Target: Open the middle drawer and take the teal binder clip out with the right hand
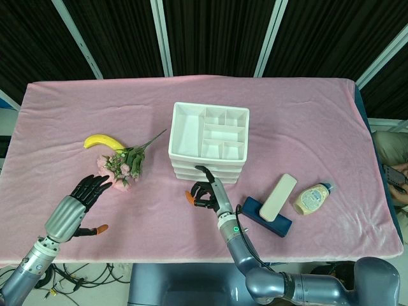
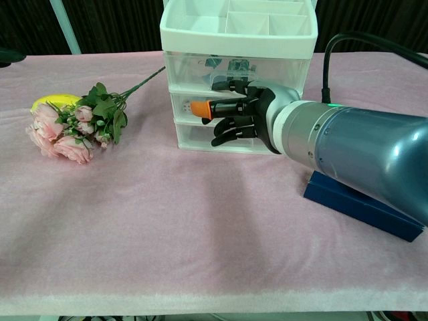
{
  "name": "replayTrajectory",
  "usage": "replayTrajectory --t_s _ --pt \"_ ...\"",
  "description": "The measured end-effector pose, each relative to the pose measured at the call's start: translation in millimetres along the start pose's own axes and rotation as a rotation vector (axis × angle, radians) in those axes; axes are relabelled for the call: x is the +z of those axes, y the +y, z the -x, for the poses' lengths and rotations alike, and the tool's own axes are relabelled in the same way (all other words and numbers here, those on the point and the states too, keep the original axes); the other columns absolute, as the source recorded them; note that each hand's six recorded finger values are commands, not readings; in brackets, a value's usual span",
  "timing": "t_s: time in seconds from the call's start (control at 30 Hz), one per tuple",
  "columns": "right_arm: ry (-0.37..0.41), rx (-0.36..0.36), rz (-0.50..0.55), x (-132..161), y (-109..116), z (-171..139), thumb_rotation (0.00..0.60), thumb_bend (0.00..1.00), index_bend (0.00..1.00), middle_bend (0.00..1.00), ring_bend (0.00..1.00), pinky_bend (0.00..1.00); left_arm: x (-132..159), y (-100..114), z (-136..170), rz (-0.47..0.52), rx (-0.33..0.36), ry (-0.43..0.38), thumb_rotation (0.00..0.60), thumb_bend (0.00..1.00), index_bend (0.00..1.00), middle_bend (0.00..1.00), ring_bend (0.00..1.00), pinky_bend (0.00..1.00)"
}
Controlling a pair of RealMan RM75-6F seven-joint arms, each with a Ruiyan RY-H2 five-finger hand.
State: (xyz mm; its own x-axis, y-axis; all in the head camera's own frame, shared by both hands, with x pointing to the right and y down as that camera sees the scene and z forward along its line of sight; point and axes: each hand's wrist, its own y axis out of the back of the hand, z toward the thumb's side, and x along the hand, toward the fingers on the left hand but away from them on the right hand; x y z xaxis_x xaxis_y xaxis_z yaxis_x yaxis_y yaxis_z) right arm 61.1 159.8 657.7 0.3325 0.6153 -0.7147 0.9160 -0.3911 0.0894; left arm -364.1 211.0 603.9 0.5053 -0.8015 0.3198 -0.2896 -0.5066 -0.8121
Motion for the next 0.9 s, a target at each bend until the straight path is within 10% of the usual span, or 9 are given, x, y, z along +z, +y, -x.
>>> replayTrajectory --t_s 0.9 --pt "-0.016 0.057 0.020 0 -8 -12 0.600 0.29 0.13 0.66 0.67 0.48 0 -2 0 -0.020 -0.008 0.002 0.600 0.00 0.00 0.00 0.00 0.00"
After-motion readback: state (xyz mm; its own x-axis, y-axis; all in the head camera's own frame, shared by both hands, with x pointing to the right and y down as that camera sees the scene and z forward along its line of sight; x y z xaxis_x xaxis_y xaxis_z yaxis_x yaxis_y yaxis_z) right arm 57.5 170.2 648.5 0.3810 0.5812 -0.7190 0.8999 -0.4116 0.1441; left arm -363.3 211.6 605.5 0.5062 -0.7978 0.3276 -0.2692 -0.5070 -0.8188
